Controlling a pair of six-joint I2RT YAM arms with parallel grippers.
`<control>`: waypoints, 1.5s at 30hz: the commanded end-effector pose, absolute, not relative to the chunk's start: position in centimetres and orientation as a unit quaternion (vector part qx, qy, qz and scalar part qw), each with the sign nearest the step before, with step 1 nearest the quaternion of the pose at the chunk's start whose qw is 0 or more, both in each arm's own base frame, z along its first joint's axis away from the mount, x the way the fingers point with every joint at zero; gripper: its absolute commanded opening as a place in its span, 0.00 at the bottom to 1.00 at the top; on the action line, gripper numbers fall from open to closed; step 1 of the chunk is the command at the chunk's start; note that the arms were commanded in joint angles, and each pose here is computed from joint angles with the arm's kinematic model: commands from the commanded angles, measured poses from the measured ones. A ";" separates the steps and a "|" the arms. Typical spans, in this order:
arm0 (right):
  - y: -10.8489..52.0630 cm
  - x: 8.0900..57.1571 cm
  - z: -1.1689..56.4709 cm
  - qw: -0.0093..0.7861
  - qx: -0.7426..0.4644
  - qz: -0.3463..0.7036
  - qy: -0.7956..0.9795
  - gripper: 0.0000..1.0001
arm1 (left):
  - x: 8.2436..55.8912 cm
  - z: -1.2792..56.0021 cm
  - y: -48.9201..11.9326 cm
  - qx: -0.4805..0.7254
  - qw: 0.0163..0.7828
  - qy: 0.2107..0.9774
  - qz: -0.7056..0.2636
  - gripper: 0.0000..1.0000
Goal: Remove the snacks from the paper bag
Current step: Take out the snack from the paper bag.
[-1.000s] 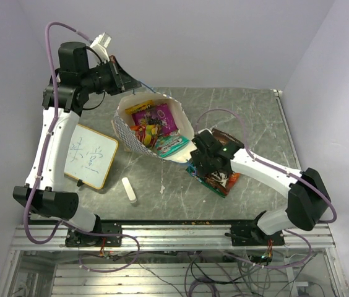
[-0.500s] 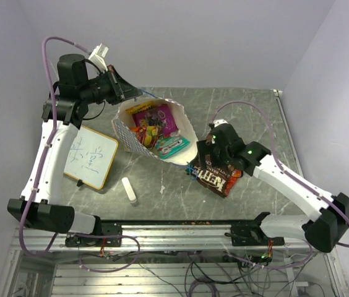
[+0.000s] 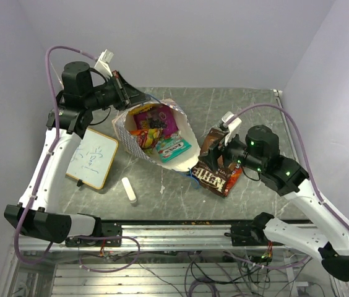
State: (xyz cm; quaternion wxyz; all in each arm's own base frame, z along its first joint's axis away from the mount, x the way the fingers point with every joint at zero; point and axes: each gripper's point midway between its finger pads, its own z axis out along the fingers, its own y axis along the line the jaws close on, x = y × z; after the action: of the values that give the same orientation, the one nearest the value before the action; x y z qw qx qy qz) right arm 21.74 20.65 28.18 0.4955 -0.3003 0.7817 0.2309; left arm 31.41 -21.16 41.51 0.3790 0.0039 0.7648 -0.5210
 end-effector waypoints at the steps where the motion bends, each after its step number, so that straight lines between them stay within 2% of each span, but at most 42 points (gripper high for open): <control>1: 25.1 20.9 31.7 0.562 -0.432 0.297 0.639 0.76 | 29.2 44.0 -22.1 0.036 0.393 0.738 -0.547 0.07; 7: 28.1 23.6 29.2 0.561 -0.505 0.264 0.600 0.72 | 28.2 43.6 -22.6 0.041 0.387 0.734 -0.556 0.07; 15: 29.6 25.9 22.4 0.486 -0.733 0.108 0.463 0.74 | 28.2 42.3 -22.5 0.055 0.394 0.747 -0.533 0.07; 24: 32.0 28.1 16.1 0.426 -0.812 0.045 0.397 0.74 | 29.3 42.6 -22.9 0.080 0.391 0.751 -0.525 0.07; 29: 32.4 30.5 13.5 0.392 -0.825 -0.013 0.406 0.75 | 29.1 41.9 -23.1 0.081 0.381 0.754 -0.530 0.07; 45: 33.7 35.6 9.4 0.402 -0.803 -0.089 0.432 0.74 | 28.4 41.6 -22.7 0.108 0.378 0.768 -0.506 0.07</control>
State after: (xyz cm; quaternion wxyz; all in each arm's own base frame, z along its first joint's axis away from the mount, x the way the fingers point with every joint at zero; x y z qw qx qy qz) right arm 32.85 32.64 8.98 0.3731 -0.8213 0.4287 -0.0499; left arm 29.77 -22.44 40.45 0.3758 0.0680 0.7728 -0.5069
